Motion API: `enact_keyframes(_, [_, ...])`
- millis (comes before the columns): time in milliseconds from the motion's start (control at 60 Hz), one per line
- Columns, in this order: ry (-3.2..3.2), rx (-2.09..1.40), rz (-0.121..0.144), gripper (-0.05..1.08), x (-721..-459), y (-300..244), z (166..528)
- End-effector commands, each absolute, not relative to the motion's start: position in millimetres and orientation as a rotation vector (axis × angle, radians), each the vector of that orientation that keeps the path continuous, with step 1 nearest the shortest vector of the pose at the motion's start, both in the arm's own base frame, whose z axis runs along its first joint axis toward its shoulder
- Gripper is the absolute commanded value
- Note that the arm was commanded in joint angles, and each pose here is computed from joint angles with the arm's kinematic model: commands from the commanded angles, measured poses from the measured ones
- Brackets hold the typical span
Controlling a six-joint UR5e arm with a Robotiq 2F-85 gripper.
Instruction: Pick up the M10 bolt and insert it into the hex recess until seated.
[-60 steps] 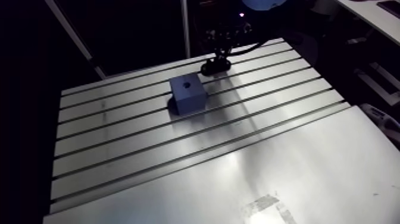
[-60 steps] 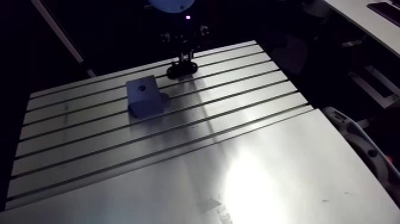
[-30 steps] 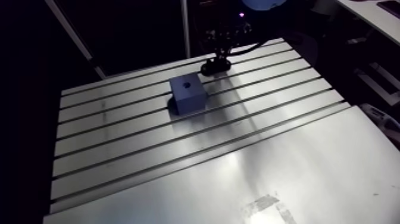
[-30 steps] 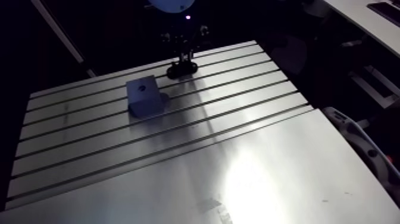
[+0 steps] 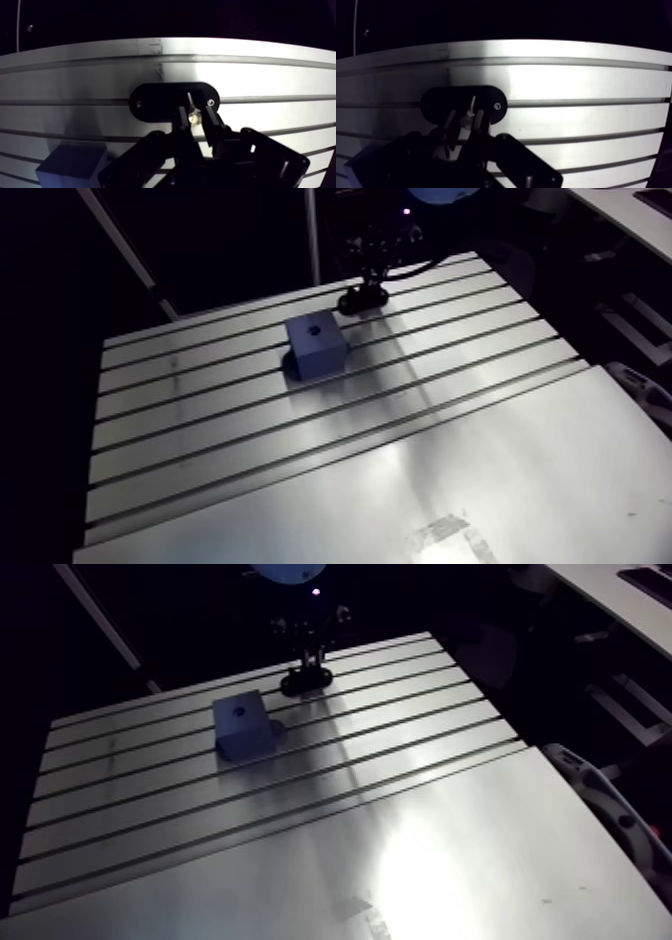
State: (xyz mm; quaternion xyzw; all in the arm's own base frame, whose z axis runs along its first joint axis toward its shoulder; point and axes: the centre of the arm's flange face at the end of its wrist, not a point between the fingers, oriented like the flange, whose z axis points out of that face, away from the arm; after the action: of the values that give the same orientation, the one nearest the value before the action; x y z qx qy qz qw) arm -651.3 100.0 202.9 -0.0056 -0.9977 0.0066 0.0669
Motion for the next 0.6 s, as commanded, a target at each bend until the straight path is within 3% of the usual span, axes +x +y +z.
enact_keyframes(17, [-3.008, -0.017, 0.02, 0.71, -651.5, 100.1, 202.5])
enact_keyframes(600, [-3.011, -0.017, 0.021, 0.76, -650.2, 100.6, 202.0])
